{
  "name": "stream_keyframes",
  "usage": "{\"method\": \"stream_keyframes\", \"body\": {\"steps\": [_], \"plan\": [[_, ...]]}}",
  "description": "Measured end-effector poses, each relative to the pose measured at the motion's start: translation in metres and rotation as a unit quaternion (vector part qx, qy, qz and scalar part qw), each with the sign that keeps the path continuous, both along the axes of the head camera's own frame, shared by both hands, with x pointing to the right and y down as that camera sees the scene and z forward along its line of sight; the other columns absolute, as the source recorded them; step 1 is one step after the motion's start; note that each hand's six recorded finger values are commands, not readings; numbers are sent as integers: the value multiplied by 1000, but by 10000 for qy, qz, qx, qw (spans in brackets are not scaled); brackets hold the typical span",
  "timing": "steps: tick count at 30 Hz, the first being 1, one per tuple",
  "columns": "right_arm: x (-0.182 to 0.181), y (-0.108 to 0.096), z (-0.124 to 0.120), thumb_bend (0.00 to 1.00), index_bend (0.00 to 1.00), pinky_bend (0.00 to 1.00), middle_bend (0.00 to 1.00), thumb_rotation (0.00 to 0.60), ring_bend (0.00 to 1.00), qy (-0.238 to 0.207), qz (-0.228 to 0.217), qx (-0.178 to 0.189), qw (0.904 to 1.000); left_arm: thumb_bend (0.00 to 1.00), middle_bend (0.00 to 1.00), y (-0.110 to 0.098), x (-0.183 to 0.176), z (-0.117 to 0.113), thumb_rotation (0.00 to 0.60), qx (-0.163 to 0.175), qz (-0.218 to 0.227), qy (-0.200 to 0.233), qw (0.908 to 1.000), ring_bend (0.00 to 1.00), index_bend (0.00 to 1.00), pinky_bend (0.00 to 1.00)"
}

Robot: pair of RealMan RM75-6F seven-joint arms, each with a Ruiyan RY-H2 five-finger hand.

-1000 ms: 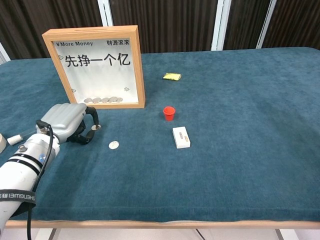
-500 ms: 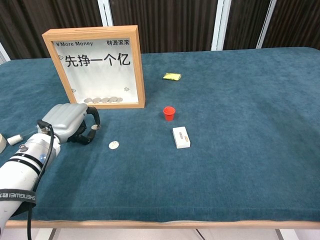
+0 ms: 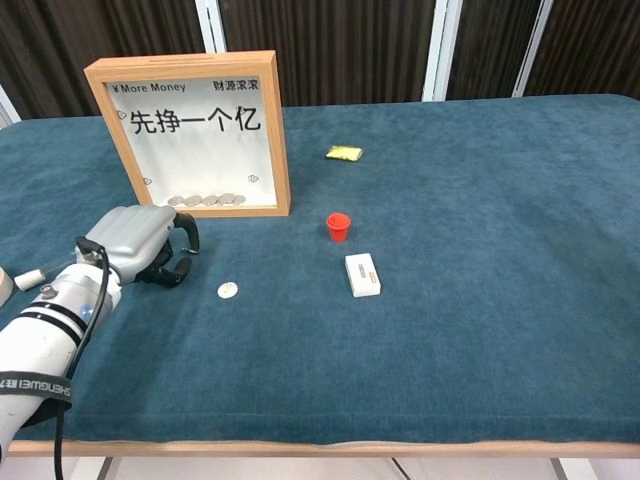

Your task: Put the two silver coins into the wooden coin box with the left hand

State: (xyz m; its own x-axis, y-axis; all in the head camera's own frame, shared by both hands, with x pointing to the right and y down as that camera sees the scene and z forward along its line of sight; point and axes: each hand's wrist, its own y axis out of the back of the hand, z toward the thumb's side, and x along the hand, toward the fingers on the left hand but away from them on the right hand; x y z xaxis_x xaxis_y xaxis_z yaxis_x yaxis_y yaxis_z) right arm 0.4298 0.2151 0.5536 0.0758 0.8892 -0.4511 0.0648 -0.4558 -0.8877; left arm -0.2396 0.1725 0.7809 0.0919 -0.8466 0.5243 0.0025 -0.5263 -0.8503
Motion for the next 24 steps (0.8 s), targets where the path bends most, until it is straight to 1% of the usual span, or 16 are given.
{"method": "stream_keyframes", "body": {"steps": [3, 6, 11, 16, 21, 23, 24], "plan": [[0, 0, 2, 121, 0, 0, 0, 600, 0, 18, -5, -39, 10000, 389, 1000, -2, -2, 0, 600, 43, -57, 17, 10000, 1000, 563, 1000], [0, -1, 4, 121, 0, 0, 0, 600, 0, 25, -8, -76, 10000, 386, 1000, -5, -4, 0, 600, 94, -105, 32, 9999, 1000, 590, 1000], [1, -1, 5, 121, 0, 0, 0, 600, 0, 62, 12, -92, 9999, 388, 1000, -9, -3, -3, 600, 207, -135, 180, 9995, 1000, 583, 1000], [0, 0, 5, 121, 0, 0, 0, 600, 0, 66, -2, -126, 9999, 388, 1000, -9, -3, -6, 600, 269, -87, 184, 9994, 1000, 569, 1000], [-1, 0, 5, 121, 0, 0, 0, 600, 0, 52, -18, -141, 9999, 388, 1000, -9, -4, -7, 600, 262, -73, 150, 9995, 1000, 570, 1000], [-1, 0, 5, 121, 0, 0, 0, 600, 0, 53, -22, -151, 9999, 403, 1000, -9, -4, -8, 600, 258, -66, 150, 9995, 1000, 579, 1000], [-1, 0, 6, 121, 0, 0, 0, 600, 0, 53, -24, -156, 9999, 426, 1000, -9, -4, -8, 600, 253, -62, 152, 9995, 1000, 590, 1000]]}}
